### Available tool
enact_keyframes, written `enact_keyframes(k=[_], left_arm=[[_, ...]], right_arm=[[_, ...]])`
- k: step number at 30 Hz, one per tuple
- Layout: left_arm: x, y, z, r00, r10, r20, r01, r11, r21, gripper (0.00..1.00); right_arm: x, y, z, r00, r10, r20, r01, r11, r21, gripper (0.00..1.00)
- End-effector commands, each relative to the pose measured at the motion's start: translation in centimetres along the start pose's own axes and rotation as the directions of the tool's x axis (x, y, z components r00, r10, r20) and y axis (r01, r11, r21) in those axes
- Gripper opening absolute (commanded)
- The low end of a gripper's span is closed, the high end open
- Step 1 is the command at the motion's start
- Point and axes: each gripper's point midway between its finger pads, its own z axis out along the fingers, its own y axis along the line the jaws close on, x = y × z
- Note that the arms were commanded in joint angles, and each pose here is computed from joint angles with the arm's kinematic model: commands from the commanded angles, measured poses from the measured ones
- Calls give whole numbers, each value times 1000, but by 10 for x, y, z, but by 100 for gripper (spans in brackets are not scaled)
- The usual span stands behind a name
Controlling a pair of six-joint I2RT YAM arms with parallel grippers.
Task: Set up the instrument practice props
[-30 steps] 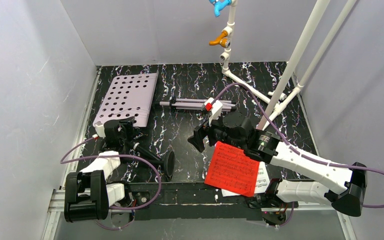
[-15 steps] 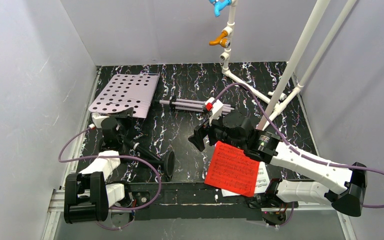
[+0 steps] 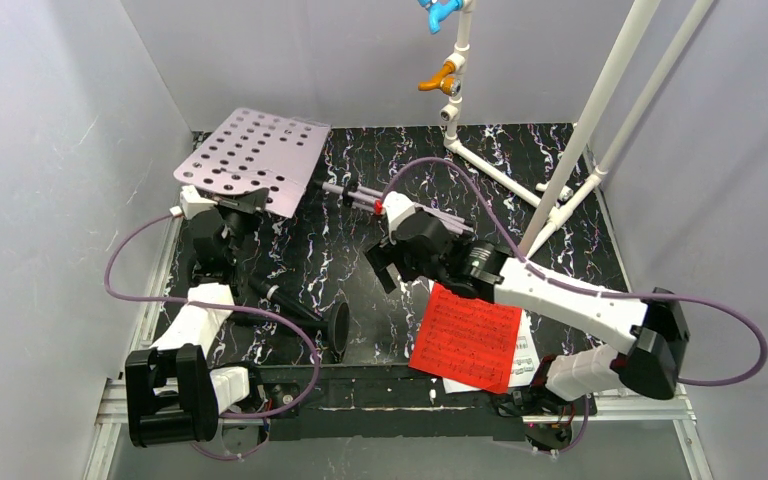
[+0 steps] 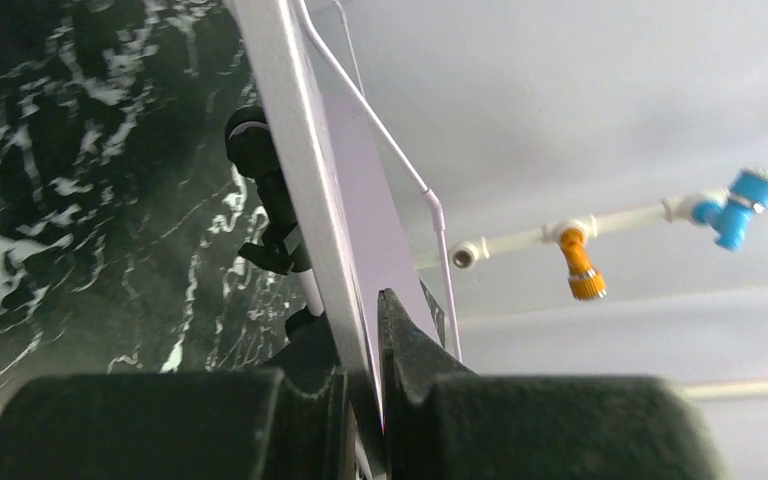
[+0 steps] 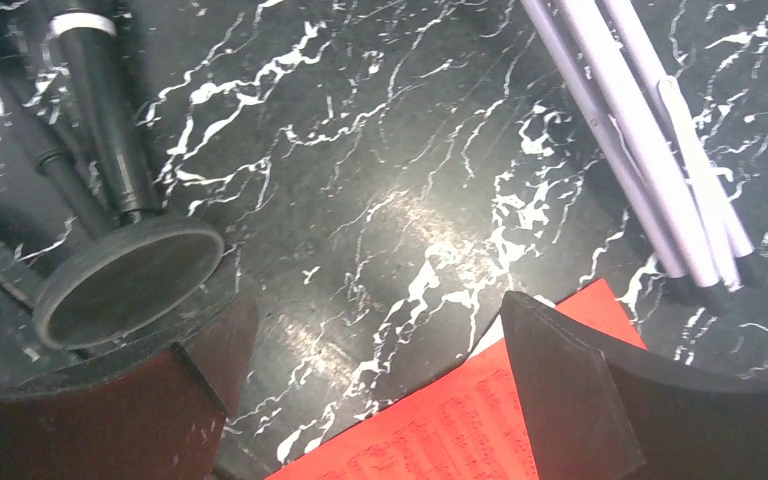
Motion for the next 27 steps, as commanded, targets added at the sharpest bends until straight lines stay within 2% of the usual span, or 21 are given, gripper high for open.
enact_keyframes(k=[1,5,9,14,20,27], left_arm=[[-18,-148,-32,930,346,121,-359,794,491,0],[-20,-174,-35,908,394,140,-403,734,548,0],[-20,-196,-38,897,419,144,-416,687,596,0],[-22,-225,-41,882,446,153,-429,622,655,0],[-22,-265,-53,823,534,193,-483,480,733,0],[-27,-294,-63,793,564,229,-504,399,766,0]], right_arm=[[-21,-16,7,998,-56,-22,58,990,126,100],[-31,-30,25,994,-89,-61,100,973,206,100],[-46,-46,39,997,-52,-60,64,971,230,100],[-68,-75,55,999,37,14,-39,983,180,100],[-79,-88,73,998,38,51,-43,994,104,100],[-86,-114,102,995,1,96,-13,991,131,100]])
